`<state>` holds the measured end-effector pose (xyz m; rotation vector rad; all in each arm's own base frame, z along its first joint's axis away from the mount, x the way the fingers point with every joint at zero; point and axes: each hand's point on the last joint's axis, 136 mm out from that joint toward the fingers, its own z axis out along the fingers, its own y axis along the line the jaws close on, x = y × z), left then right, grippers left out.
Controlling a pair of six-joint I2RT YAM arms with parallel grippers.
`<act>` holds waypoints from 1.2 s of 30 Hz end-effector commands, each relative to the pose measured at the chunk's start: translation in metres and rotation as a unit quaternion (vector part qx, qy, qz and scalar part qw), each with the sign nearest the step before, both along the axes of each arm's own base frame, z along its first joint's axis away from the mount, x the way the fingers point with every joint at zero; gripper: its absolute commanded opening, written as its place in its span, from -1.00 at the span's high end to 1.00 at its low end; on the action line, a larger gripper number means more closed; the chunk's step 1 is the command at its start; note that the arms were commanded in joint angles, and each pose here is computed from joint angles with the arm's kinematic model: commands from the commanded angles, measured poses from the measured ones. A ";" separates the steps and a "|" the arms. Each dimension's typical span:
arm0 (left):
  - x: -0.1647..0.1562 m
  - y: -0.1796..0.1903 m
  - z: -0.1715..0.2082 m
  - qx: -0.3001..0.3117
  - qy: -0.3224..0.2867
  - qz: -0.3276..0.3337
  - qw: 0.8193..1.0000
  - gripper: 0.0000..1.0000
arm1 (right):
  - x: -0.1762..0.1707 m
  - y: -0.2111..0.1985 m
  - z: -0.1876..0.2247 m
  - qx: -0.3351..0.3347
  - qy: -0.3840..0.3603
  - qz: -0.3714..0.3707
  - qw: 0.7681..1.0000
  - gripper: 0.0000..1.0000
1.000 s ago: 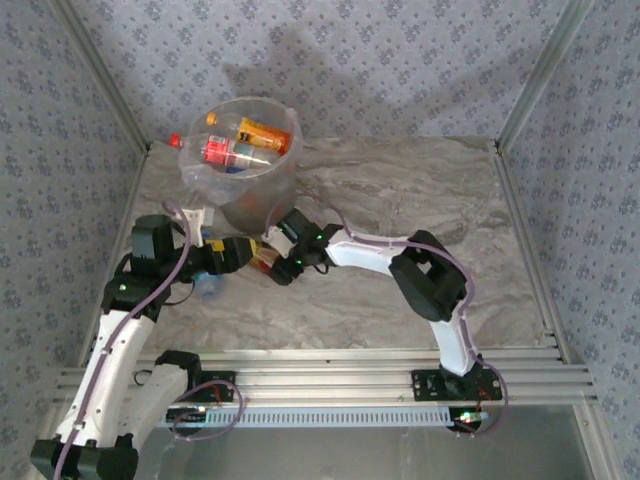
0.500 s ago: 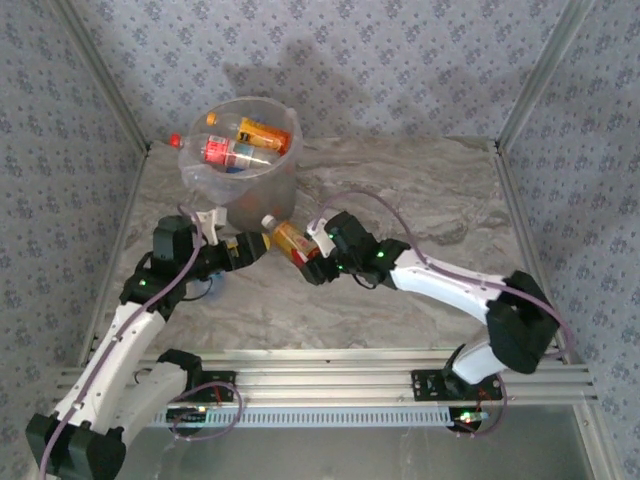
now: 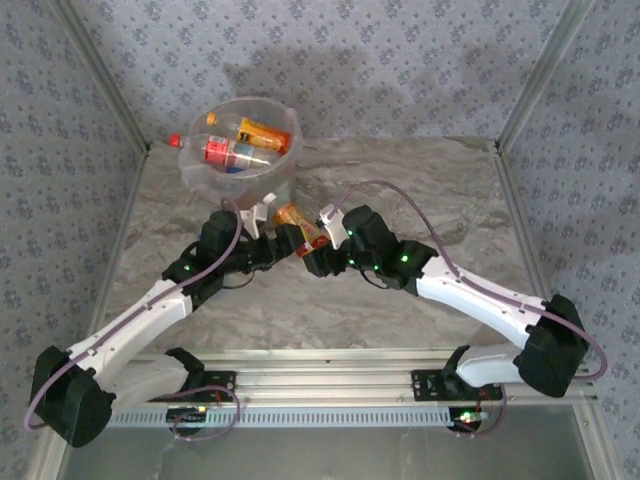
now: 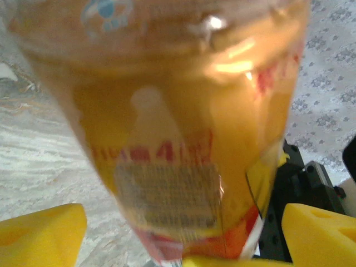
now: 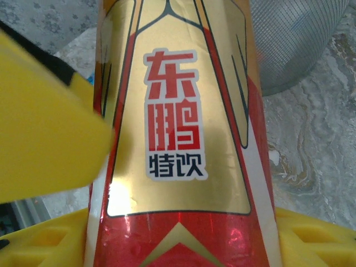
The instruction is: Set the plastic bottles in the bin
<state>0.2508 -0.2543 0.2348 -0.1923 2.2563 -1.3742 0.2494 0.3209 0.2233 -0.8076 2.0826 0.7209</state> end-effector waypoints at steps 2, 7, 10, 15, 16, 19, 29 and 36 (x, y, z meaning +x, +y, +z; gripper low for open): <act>0.014 -0.005 0.032 -0.052 -0.033 0.026 0.998 -0.65 | -0.005 -0.002 0.027 0.041 -0.012 0.003 0.999 -0.20; 0.018 -0.007 0.035 -0.055 -0.035 0.028 0.997 -0.54 | -0.011 -0.001 0.031 0.054 -0.013 0.015 0.998 -0.20; 0.020 -0.009 0.037 -0.062 -0.034 0.030 0.997 -0.49 | -0.012 -0.002 0.030 0.050 -0.013 0.016 0.999 -0.20; 0.021 -0.011 0.045 -0.069 -0.039 0.028 0.996 -0.33 | -0.011 -0.003 0.030 0.045 -0.017 0.013 0.999 -0.21; 0.021 -0.011 0.046 -0.069 -0.039 0.027 0.996 -0.27 | -0.010 -0.004 0.030 0.044 -0.018 0.011 0.999 -0.23; 0.022 -0.011 0.052 -0.070 -0.042 0.027 0.996 -0.13 | -0.009 -0.005 0.030 0.043 -0.018 0.006 0.999 -0.29; 0.054 0.021 0.110 -0.019 -0.088 0.055 0.994 -0.05 | -0.014 -0.026 0.065 0.066 -0.050 -0.016 0.996 -0.80; 0.114 0.046 0.173 -0.016 -0.135 0.091 0.986 -0.05 | -0.018 -0.050 0.087 0.095 -0.065 -0.040 0.993 -0.88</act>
